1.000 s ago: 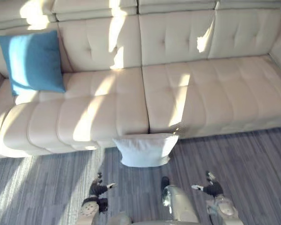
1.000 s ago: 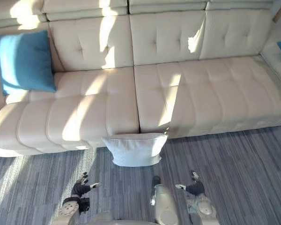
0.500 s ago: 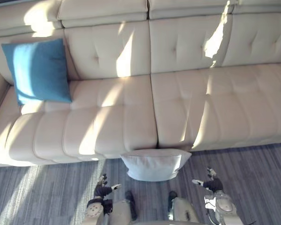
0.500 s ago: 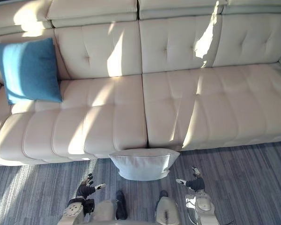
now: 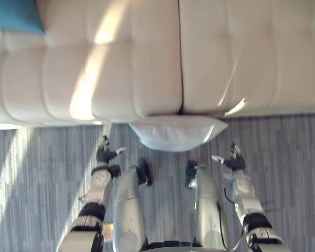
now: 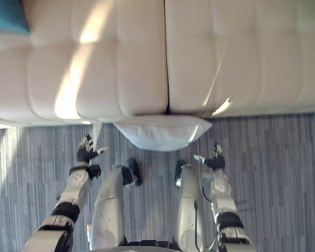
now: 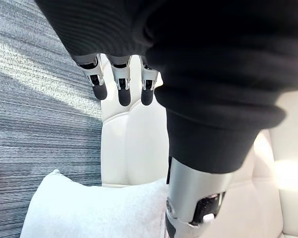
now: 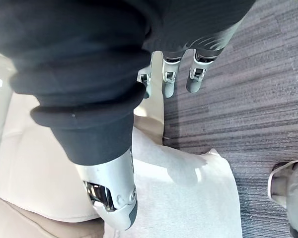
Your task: Pick up cushions and gather them together orderly.
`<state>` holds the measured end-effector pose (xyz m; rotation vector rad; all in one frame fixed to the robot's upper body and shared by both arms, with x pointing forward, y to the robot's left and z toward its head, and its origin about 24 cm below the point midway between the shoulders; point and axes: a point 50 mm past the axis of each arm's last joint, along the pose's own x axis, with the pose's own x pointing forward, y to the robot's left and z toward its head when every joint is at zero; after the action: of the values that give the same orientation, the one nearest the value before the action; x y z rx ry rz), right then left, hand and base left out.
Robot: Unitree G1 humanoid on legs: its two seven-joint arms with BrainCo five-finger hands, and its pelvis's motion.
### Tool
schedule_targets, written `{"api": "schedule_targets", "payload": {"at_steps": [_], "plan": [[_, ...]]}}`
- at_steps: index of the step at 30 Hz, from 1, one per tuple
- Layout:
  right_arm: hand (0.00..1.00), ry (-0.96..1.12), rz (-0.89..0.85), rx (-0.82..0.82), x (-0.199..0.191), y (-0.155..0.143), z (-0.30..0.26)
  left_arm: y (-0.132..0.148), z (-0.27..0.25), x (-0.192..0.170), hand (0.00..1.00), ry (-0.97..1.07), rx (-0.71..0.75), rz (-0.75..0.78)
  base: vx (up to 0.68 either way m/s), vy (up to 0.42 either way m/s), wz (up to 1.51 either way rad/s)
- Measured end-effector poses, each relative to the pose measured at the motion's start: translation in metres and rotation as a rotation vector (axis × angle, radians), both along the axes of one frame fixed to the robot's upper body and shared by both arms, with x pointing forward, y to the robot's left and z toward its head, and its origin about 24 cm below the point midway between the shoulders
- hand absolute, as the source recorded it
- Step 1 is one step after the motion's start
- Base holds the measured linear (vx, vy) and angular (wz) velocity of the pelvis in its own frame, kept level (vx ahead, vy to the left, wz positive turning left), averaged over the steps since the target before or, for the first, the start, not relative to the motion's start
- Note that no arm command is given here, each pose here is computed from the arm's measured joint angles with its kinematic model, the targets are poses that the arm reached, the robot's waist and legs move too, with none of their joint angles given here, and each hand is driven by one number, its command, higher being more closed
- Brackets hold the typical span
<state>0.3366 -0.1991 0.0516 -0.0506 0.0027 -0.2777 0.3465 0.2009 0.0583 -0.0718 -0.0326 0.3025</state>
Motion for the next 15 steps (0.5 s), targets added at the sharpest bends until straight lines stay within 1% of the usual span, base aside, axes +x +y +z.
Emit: {"api": "schedule_targets", "payload": {"at_steps": [2,3,5,6,8,9,11,13,15], "plan": [[0.0,-0.115,0.018,0.011,0.022,0.013,0.039,-0.019,0.028,0.015,0.0,-0.091,-0.027,-0.039,-0.14,-0.069,-0.06],[0.0,-0.139,0.022,0.014,0.026,0.016,0.047,-0.023,0.034,0.018,0.0,-0.11,-0.028,-0.046,-0.11,-0.059,-0.02],[0.0,-0.218,0.037,0.019,0.037,0.027,0.075,-0.041,0.052,0.025,0.0,-0.162,-0.03,-0.08,-0.1,-0.05,-0.02],[1.0,-0.255,0.043,0.021,0.04,0.032,0.087,-0.049,0.063,0.029,1.0,-0.19,-0.035,-0.093,-0.06,-0.035,-0.05],[1.0,-0.302,0.047,0.036,0.042,0.04,0.101,-0.065,0.079,0.034,1.0,-0.231,-0.024,-0.129,-0.06,-0.043,-0.09],[1.0,-0.315,0.039,0.045,0.044,0.043,0.107,-0.07,0.087,0.036,1.0,-0.25,-0.013,-0.124,-0.06,-0.049,-0.06],[1.0,-0.326,0.035,0.055,0.045,0.046,0.111,-0.071,0.091,0.037,1.0,-0.258,-0.007,-0.109,-0.04,-0.043,-0.01],[1.0,-0.344,0.018,0.049,0.045,0.043,0.116,-0.064,0.093,0.037,1.0,-0.259,0.042,-0.076,-0.03,-0.05,-0.01],[1.0,-0.372,0.017,0.05,0.043,0.041,0.123,-0.062,0.098,0.037,1.0,-0.272,0.069,-0.065,-0.04,-0.049,-0.01]]}}
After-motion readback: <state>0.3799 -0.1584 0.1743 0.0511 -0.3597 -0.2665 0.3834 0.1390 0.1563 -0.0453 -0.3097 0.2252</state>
